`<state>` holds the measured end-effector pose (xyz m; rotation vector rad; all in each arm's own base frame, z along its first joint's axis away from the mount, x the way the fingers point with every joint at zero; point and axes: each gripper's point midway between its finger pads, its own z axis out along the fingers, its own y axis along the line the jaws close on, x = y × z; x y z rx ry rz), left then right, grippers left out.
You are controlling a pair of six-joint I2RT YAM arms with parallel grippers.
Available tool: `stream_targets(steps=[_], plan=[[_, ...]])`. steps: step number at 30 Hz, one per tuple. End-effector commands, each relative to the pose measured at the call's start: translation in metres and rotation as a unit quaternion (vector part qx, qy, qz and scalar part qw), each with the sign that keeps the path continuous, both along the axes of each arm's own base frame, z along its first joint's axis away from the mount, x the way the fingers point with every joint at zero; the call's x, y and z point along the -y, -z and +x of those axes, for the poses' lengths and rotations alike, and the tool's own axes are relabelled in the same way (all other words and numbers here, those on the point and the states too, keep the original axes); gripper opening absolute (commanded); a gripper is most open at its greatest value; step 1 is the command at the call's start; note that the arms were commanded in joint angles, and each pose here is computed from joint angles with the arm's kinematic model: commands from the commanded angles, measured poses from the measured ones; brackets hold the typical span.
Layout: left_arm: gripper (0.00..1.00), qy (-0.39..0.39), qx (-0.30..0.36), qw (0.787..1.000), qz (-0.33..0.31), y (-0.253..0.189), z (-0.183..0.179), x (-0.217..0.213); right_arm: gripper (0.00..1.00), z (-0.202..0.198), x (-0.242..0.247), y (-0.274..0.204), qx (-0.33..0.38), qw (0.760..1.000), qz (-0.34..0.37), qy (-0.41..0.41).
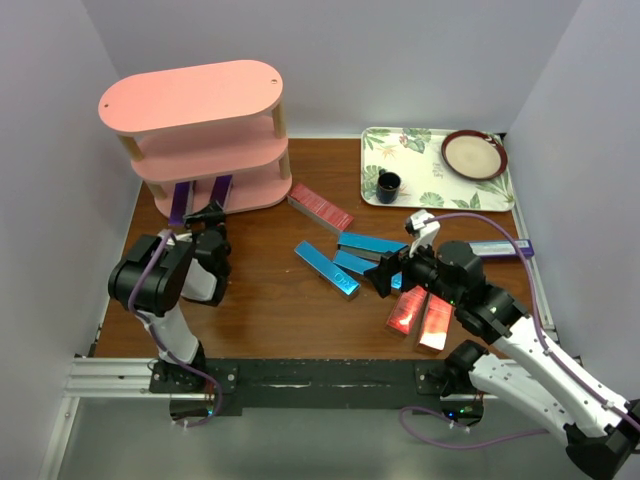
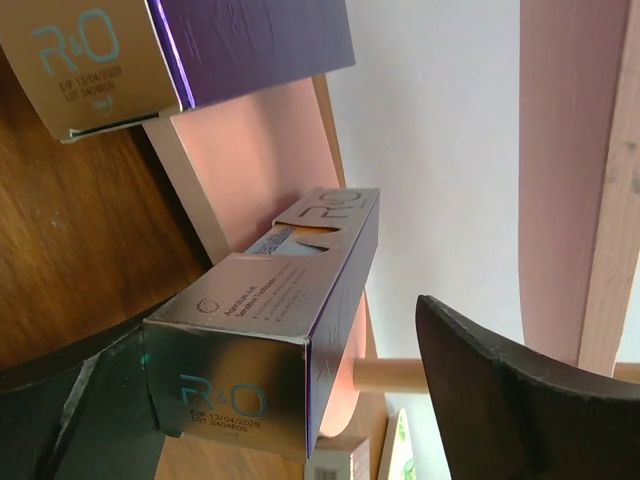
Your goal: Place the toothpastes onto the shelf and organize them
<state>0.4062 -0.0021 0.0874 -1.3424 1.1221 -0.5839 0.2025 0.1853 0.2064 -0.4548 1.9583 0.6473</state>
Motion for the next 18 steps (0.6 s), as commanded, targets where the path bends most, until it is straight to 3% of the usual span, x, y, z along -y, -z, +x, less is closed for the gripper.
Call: stream_targets(steps=[1,9,18], plan=[[0.97,0.022,0.01,1.0,0.013,-0.012,0.001,0.007,0.99,-0.003,-0.002,-0.004,0.007,1.0,0.005,-0.012],[0.99,0.05,-0.044,0.998,0.007,-0.001,0.019,0.017,0.98,-0.003,-0.002,-0.004,0.009,1.0,0.007,-0.011],[1.0,0.09,-0.043,0.995,-0.015,-0.006,0.047,0.026,0.98,-0.003,-0.002,-0.003,0.007,1.0,0.007,-0.013]])
